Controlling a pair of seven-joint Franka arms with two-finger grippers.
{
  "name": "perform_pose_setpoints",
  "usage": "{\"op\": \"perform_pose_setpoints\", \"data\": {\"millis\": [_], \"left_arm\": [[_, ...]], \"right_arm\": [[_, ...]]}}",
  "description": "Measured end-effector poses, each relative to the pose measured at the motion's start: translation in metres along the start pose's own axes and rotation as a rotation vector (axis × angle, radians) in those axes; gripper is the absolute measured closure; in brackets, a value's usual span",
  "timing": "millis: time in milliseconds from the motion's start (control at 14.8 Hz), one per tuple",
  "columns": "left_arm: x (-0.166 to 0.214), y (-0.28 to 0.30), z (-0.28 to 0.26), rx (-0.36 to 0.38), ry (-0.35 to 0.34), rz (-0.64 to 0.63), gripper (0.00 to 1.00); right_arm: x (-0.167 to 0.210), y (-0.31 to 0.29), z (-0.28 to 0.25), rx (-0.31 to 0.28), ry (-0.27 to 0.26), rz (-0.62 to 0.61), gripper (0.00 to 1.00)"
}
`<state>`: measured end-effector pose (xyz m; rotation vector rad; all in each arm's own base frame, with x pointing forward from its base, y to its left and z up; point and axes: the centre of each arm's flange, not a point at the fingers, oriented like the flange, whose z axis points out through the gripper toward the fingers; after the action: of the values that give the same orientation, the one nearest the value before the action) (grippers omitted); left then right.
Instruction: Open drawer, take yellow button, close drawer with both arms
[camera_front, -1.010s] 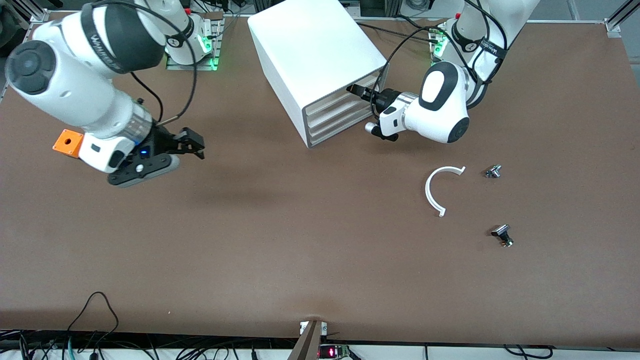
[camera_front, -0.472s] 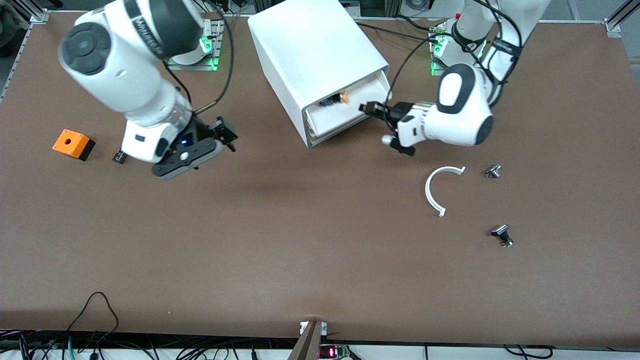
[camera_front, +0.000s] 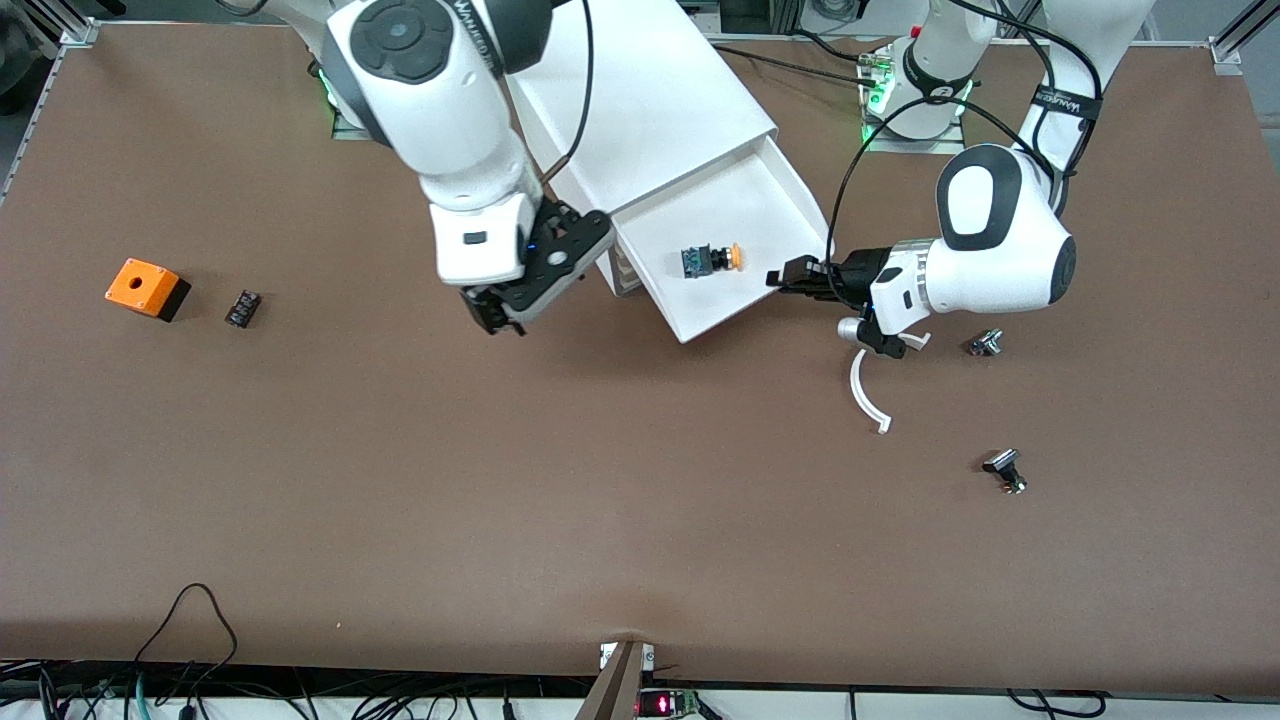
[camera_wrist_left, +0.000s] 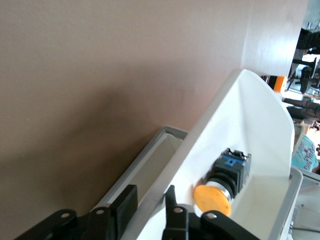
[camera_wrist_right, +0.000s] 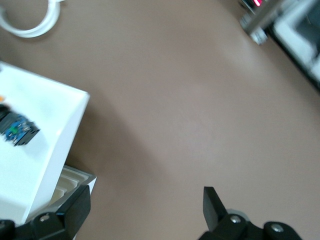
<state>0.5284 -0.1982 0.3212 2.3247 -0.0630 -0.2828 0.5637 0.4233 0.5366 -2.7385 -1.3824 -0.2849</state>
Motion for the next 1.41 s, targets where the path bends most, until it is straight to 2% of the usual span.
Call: {"op": "perform_pose_setpoints", "data": {"millis": [202, 337, 472, 606, 741, 876, 1010, 1212, 1415], "left_arm": [[0.008, -0.004, -0.008, 0.021, 0.074, -0.007, 0.36], [0.013, -0.004, -0.016, 0.028, 0.11, -0.006, 0.18], [0.022, -0.007, -0.043, 0.029, 0.176, -0.012, 0.0], [0.03, -0.021, -0.096, 0.027, 0.271, -0.035, 0.0], [0.03, -0.04, -0.141, 0.03, 0.347, -0.065, 0.0], [0.024, -0.051, -0.178, 0.078, 0.38, -0.055, 0.0], [0.016, -0.047, -0.215, 0.2, 0.354, 0.016, 0.0], [0.006, -0.013, -0.262, 0.434, 0.292, 0.146, 0.0], [-0.01, 0.007, -0.297, 0.6, 0.223, 0.191, 0.0]], "right_arm": [[0.023, -0.035, 0.014, 0.017, 0.011, -0.204, 0.0], [0.034, -0.075, 0.028, 0.031, -0.011, -0.31, 0.0], [0.039, -0.109, 0.042, 0.039, -0.035, -0.432, 0.0], [0.042, -0.132, 0.062, 0.061, -0.054, -0.547, 0.0], [0.044, -0.152, 0.079, 0.082, -0.066, -0.61, 0.0], [0.048, -0.173, 0.092, 0.09, -0.066, -0.641, 0.0], [0.051, -0.184, 0.104, 0.096, -0.07, -0.657, 0.0], [0.052, -0.191, 0.116, 0.103, -0.081, -0.675, 0.0], [0.051, -0.191, 0.126, 0.111, -0.101, -0.682, 0.0]]}}
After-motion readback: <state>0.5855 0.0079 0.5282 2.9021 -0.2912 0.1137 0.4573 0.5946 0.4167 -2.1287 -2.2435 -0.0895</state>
